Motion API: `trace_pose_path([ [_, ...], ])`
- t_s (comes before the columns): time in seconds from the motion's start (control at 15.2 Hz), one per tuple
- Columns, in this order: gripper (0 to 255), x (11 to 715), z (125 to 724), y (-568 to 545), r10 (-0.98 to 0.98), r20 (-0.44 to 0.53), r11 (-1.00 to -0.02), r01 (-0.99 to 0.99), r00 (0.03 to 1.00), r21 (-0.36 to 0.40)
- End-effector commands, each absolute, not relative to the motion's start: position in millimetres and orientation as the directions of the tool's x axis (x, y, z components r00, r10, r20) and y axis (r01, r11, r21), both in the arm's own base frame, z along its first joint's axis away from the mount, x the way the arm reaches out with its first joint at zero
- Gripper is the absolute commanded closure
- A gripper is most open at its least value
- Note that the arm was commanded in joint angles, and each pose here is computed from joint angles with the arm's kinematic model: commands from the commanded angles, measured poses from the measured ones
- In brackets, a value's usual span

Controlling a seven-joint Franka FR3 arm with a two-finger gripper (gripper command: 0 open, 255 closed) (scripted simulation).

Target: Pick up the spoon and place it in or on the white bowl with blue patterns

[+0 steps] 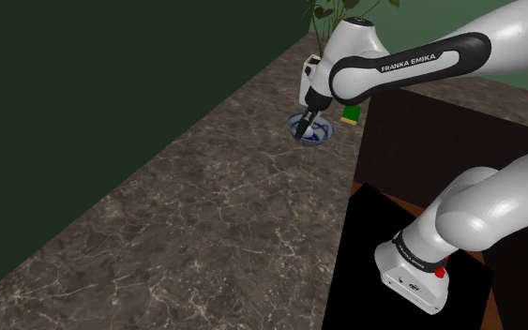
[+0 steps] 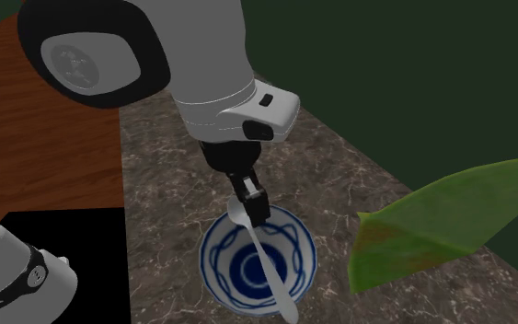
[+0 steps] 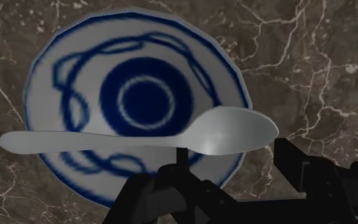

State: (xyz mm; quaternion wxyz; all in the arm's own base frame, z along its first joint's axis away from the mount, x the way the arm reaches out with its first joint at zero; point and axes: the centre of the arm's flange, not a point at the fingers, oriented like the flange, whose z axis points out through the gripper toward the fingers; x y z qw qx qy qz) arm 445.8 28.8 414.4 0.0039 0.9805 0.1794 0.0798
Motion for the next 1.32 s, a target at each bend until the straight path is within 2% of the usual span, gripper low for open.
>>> trace_pose_path([
  [0.0, 255, 446, 414, 29, 0.352, 0.155, -0.936, 0.351, 0.923, 0.036],
  [0.13, 255, 446, 414, 29, 0.352, 0.155, -0.936, 0.351, 0.923, 0.036],
  [0.2, 0, 446, 414, 29, 0.352, 0.155, -0.936, 0.351, 0.923, 0.036],
  [0.53, 0, 446, 414, 29, 0.352, 0.155, -0.936, 0.351, 0.923, 0.036],
  [0.79, 0, 438, 464, 28, 0.352, 0.155, -0.936, 0.351, 0.923, 0.036],
  [1.25, 0, 438, 464, 28, 0.352, 0.155, -0.936, 0.351, 0.923, 0.036],
])
